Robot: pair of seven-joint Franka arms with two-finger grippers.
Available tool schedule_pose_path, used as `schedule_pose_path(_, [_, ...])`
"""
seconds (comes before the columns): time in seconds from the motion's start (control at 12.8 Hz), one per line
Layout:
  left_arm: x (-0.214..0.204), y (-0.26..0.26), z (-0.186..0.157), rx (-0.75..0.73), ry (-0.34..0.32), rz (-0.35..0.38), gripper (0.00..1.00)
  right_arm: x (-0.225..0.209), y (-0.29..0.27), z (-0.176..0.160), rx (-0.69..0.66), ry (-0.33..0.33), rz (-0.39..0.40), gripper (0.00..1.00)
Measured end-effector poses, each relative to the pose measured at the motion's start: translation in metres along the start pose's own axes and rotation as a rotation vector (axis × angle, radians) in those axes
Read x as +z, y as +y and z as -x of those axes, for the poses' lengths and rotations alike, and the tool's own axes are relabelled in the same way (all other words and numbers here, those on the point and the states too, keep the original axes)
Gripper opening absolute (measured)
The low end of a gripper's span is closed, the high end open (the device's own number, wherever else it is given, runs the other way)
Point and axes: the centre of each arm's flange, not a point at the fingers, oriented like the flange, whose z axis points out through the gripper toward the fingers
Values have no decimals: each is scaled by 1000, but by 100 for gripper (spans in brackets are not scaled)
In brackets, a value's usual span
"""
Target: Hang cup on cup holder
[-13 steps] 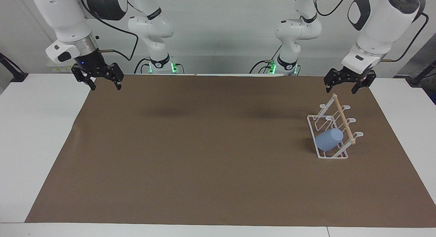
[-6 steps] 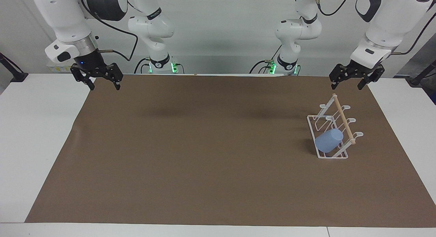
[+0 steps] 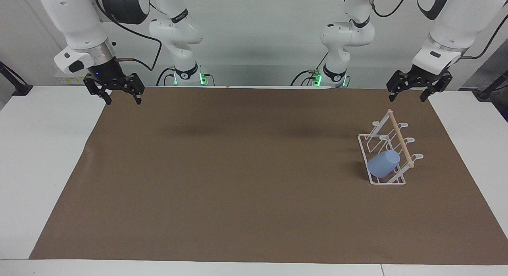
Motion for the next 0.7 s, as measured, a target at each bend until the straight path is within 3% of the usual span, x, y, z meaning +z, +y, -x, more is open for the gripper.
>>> schedule_pose_path(0.7, [-2, -6, 1, -12, 6, 31, 100, 0, 0, 0, 0, 0, 0, 100])
